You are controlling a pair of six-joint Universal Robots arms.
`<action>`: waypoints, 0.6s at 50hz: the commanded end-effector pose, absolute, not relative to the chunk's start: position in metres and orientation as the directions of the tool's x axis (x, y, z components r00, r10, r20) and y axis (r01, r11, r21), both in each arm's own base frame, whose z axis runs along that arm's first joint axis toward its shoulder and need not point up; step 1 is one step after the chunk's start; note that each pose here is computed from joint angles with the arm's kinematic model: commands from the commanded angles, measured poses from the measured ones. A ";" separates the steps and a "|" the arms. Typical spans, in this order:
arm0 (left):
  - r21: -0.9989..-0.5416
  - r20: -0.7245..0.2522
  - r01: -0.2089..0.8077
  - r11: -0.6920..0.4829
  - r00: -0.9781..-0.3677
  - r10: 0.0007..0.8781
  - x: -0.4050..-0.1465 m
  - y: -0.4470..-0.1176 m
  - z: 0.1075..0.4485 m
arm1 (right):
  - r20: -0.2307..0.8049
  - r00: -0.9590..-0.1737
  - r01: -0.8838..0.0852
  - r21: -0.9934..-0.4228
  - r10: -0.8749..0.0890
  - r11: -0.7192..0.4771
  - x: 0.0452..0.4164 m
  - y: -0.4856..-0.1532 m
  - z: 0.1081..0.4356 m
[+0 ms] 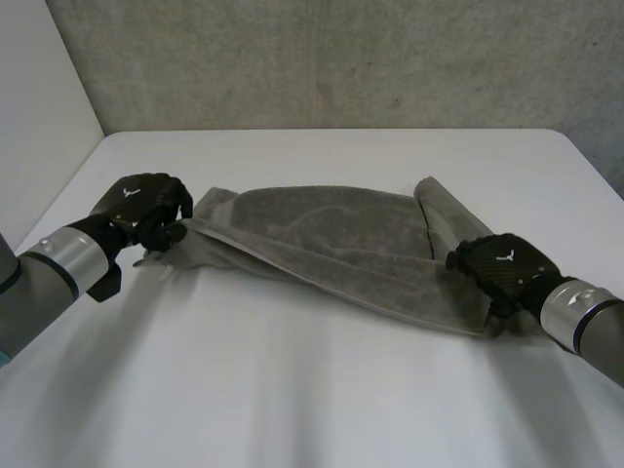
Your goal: Fold the towel.
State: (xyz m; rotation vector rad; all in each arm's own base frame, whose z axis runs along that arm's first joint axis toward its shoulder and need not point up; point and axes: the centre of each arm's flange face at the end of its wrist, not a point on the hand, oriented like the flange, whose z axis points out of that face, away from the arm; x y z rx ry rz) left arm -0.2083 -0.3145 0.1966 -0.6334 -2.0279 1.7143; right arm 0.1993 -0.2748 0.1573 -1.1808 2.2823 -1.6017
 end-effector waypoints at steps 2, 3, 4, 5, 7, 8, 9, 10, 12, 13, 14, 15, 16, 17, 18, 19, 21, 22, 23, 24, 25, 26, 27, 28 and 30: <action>-0.982 0.042 0.074 0.171 -0.805 0.592 -0.216 -0.322 0.193 | 0.284 -0.671 -0.535 -0.825 -0.685 0.182 0.209 -0.269 0.135; -0.982 0.042 0.075 0.171 -0.801 0.598 -0.218 -0.322 0.192 | 0.284 -0.671 -0.535 -0.825 -0.685 0.182 0.209 -0.269 0.135; -0.982 0.043 0.075 0.171 -0.802 0.596 -0.220 -0.324 0.191 | 0.278 -0.667 -0.538 -0.822 -0.691 0.188 0.211 -0.268 0.132; -0.982 0.043 0.075 0.171 -0.802 0.596 -0.220 -0.324 0.191 | 0.278 -0.667 -0.538 -0.822 -0.691 0.188 0.211 -0.268 0.132; -0.983 0.041 0.071 0.172 -0.821 0.570 -0.218 -0.329 0.191 | 0.272 -0.666 -0.539 -0.819 -0.695 0.196 0.211 -0.267 0.129; -0.983 0.040 0.071 0.172 -0.821 0.570 -0.218 -0.329 0.191 | 0.272 -0.666 -0.539 -0.819 -0.695 0.197 0.211 -0.267 0.129; -0.983 0.040 0.067 0.172 -0.832 0.553 -0.217 -0.331 0.191 | 0.269 -0.666 -0.537 -0.820 -0.695 0.198 0.212 -0.267 0.129; -0.983 0.039 0.065 0.172 -0.840 0.540 -0.216 -0.334 0.191 | 0.268 -0.664 -0.537 -0.820 -0.698 0.196 0.213 -0.266 0.129; -0.983 0.037 0.065 0.171 -0.845 0.533 -0.215 -0.336 0.191 | 0.265 -0.663 -0.536 -0.821 -0.700 0.197 0.214 -0.265 0.129; -0.983 0.037 0.065 0.171 -0.845 0.533 -0.215 -0.336 0.191 | 0.265 -0.663 -0.536 -0.821 -0.700 0.197 0.214 -0.265 0.129; -0.983 0.036 0.065 0.169 -0.847 0.530 -0.215 -0.337 0.191 | 0.260 -0.664 -0.532 -0.823 -0.701 0.198 0.215 -0.265 0.129; -0.983 0.035 0.065 0.169 -0.847 0.530 -0.215 -0.338 0.191 | 0.255 -0.669 -0.525 -0.827 -0.698 0.202 0.215 -0.265 0.129; -0.983 0.035 0.065 0.169 -0.847 0.530 -0.215 -0.338 0.191 | 0.255 -0.669 -0.525 -0.827 -0.698 0.202 0.215 -0.265 0.129; -0.983 0.035 0.064 0.169 -0.848 0.529 -0.215 -0.338 0.191 | 0.250 -0.671 -0.522 -0.828 -0.698 0.204 0.215 -0.265 0.128; -0.983 0.035 0.064 0.169 -0.848 0.529 -0.215 -0.338 0.191 | 0.249 -0.672 -0.519 -0.830 -0.697 0.204 0.215 -0.266 0.128; -0.983 0.035 0.064 0.169 -0.848 0.529 -0.215 -0.338 0.191 | 0.249 -0.672 -0.519 -0.830 -0.697 0.204 0.215 -0.266 0.128; -0.983 0.035 0.064 0.169 -0.848 0.529 -0.215 -0.338 0.191 | 0.252 -0.673 -0.519 -0.831 -0.696 0.200 0.215 -0.267 0.127; -0.983 0.037 0.063 0.170 -0.848 0.529 -0.215 -0.338 0.191 | 0.252 -0.673 -0.519 -0.831 -0.696 0.200 0.215 -0.268 0.126; -0.983 0.037 0.063 0.170 -0.848 0.529 -0.215 -0.338 0.191 | 0.254 -0.673 -0.518 -0.832 -0.695 0.198 0.215 -0.268 0.126; -0.983 0.037 0.063 0.170 -0.848 0.529 -0.215 -0.338 0.191 | 0.254 -0.673 -0.518 -0.832 -0.695 0.198 0.215 -0.268 0.126; -0.983 0.038 0.063 0.172 -0.848 0.529 -0.215 -0.338 0.191 | 0.255 -0.673 -0.518 -0.833 -0.695 0.196 0.215 -0.269 0.126; -0.983 0.038 0.064 0.173 -0.848 0.529 -0.215 -0.337 0.190 | 0.256 -0.673 -0.518 -0.833 -0.694 0.194 0.216 -0.269 0.126; -0.983 0.038 0.064 0.173 -0.848 0.529 -0.215 -0.337 0.190 | 0.256 -0.673 -0.518 -0.833 -0.694 0.194 0.216 -0.269 0.126; -0.983 0.038 0.064 0.173 -0.848 0.529 -0.215 -0.337 0.190 | 0.258 -0.673 -0.517 -0.834 -0.693 0.191 0.216 -0.270 0.127; -0.983 0.039 0.064 0.175 -0.848 0.529 -0.215 -0.337 0.190 | 0.258 -0.673 -0.517 -0.834 -0.693 0.191 0.216 -0.270 0.127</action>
